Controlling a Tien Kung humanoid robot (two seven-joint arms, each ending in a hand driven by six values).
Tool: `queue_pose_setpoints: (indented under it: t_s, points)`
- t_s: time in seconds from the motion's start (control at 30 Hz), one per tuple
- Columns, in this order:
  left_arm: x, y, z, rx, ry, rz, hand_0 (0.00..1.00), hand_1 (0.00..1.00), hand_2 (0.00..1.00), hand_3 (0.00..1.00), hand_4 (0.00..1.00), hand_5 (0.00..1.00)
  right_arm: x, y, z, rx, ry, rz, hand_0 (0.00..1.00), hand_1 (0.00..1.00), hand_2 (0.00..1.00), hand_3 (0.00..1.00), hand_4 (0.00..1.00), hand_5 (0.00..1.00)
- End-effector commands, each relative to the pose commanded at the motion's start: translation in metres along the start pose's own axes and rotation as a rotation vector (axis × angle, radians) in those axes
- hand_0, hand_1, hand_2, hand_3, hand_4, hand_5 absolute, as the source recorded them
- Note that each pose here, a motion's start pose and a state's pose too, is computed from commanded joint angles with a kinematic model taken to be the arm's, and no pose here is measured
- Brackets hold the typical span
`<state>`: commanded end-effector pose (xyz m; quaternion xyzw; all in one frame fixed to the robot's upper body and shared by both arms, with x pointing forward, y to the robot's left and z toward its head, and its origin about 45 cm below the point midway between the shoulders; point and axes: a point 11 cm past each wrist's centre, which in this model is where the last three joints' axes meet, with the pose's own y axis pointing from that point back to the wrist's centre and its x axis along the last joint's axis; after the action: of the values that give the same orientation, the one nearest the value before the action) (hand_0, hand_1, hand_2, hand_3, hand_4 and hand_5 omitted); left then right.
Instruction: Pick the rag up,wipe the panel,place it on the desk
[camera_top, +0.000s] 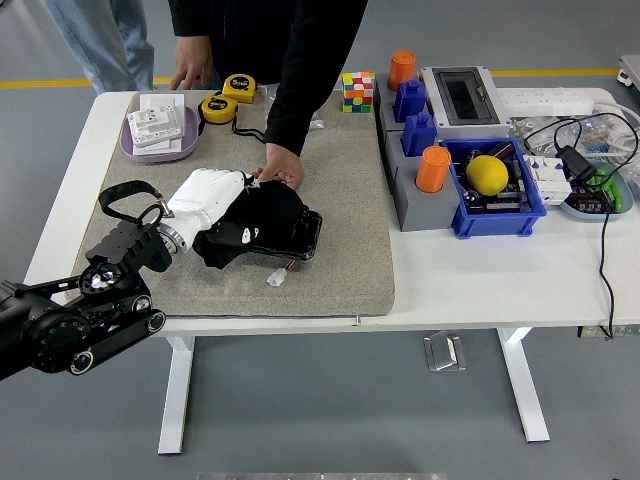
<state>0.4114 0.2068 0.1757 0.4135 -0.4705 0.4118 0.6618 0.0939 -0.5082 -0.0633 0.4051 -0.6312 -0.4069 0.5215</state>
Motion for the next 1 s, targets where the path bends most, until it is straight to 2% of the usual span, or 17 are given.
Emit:
queue_pose_setpoints:
  t_s: [0.63, 1.0]
  points:
    - [-0.007, -0.007, 0.038, -0.073, -0.013, -0.023, 0.299, 0.214, 0.496, 0.557, 0.487, 0.002, 0.003, 0.001, -0.001, -0.005, 0.006, 0.007, 0.789, 0.702, 0.722, 0.668, 0.998, 0.501]
    - [-0.004, -0.007, 0.039, -0.073, -0.007, -0.015, 0.3, 0.213, 0.496, 0.557, 0.487, 0.002, 0.003, 0.001, -0.001, -0.011, 0.001, 0.007, 0.789, 0.7, 0.722, 0.668, 0.998, 0.501]
